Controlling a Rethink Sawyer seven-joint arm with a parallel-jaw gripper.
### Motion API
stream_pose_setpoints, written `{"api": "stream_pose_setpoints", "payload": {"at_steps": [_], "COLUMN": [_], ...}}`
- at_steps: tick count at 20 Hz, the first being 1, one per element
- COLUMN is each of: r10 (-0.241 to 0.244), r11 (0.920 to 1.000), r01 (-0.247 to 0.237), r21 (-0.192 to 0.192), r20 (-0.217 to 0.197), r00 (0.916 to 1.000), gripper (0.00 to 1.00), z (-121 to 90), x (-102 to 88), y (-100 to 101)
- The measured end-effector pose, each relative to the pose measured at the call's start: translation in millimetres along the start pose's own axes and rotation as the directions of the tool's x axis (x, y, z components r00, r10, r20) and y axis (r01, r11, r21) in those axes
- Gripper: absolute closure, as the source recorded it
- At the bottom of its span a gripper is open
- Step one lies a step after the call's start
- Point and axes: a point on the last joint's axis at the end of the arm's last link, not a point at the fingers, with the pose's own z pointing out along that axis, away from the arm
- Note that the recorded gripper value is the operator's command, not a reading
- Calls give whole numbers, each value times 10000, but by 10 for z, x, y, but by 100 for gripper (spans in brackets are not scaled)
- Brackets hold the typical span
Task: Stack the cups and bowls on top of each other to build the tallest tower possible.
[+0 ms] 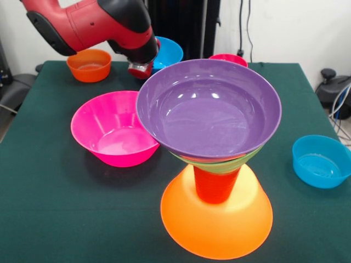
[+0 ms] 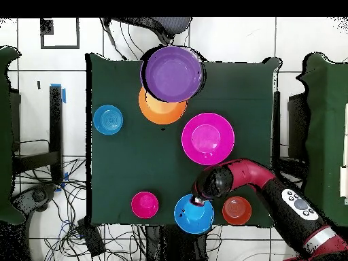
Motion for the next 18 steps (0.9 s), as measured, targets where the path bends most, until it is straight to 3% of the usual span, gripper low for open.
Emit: {"api": "stream_pose_setpoints", "payload": {"at_steps": [10,12,18], "r10": [17,96,512], "r11": [9999,9991,9913], "r01": [-16,-96,-588], "r21": [124,408,1176], "r20": [-65,-5,671], "r00": [10000,10000,9964], "gripper": [100,100,100], "z": [-62,-229,-851], "x": [61,145,312], "y": [17,11,-42]}}
